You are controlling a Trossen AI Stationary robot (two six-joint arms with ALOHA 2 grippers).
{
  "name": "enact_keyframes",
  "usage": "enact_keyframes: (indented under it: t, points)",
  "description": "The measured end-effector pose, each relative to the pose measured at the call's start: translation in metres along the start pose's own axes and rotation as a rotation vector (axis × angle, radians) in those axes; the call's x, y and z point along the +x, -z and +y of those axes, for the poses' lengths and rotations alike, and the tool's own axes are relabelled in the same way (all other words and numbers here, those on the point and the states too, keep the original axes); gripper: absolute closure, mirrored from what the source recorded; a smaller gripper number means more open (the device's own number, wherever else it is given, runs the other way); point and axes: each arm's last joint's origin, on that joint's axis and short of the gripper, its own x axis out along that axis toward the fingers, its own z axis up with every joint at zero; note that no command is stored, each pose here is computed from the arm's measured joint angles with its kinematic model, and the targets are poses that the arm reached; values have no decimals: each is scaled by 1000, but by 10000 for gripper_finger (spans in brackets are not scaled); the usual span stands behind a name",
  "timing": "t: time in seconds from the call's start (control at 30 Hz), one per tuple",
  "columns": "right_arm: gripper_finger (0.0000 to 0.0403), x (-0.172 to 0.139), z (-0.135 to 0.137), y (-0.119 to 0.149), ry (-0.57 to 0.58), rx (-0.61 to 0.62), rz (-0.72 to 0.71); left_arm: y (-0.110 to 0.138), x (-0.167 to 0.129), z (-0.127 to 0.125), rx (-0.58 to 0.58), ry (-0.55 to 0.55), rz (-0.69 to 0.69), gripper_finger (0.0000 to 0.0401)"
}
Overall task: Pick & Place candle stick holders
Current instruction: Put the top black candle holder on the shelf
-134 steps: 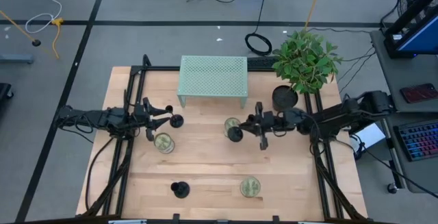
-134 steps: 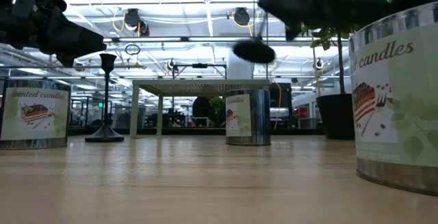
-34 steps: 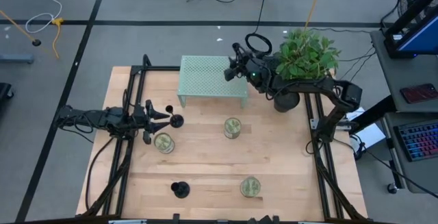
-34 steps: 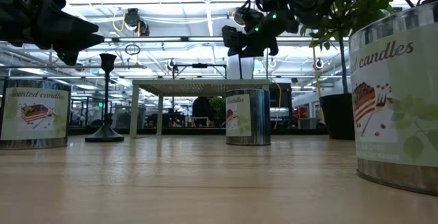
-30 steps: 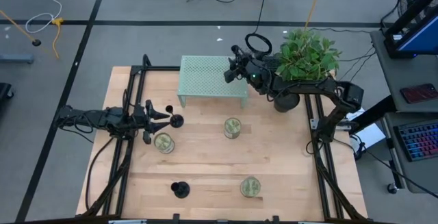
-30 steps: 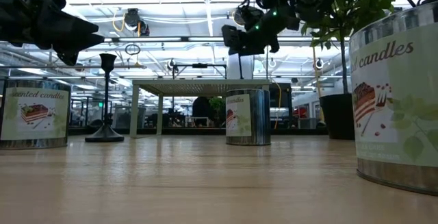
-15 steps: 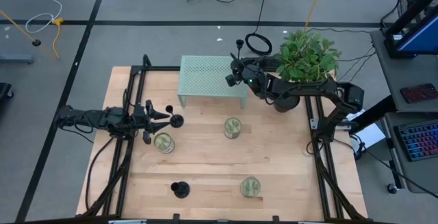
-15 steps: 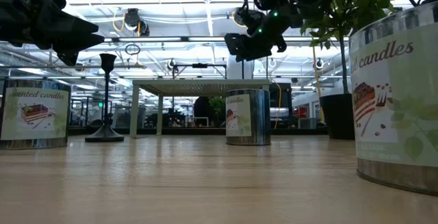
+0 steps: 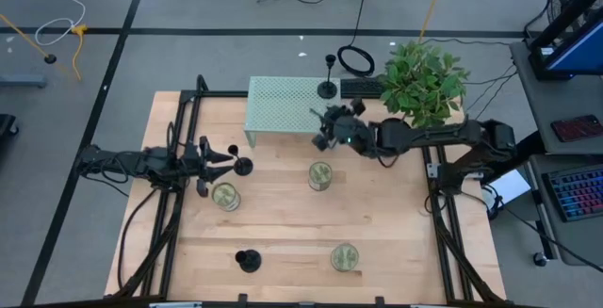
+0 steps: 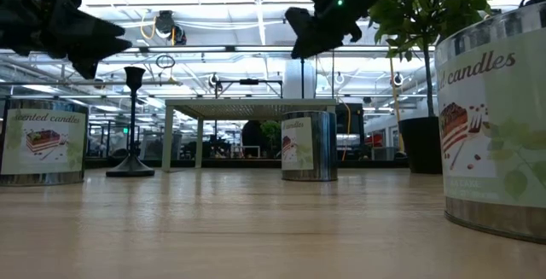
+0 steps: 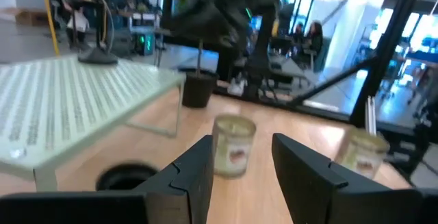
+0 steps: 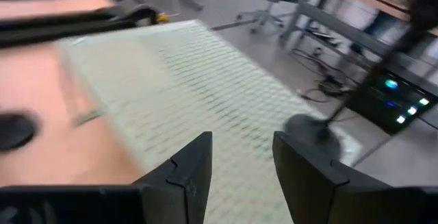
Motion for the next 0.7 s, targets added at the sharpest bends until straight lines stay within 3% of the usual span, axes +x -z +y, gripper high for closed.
enact_keyframes:
  t: [0.13, 0.43, 0.6, 0.7]
  points:
    - [258, -18, 22, 4, -77, -44, -6, -3, 0, 0, 33, -11, -32, 249]
    - [258, -50, 52, 17, -196, -81, -17, -5, -1, 4, 74, -150, -42, 249]
    - [257, -56, 58, 28, -222, -64, 0, -31, -6, 2, 158, -183, -89, 249]
    - [258, -59, 60, 29, -232, -43, 0, -46, -7, -1, 182, -189, -49, 249]
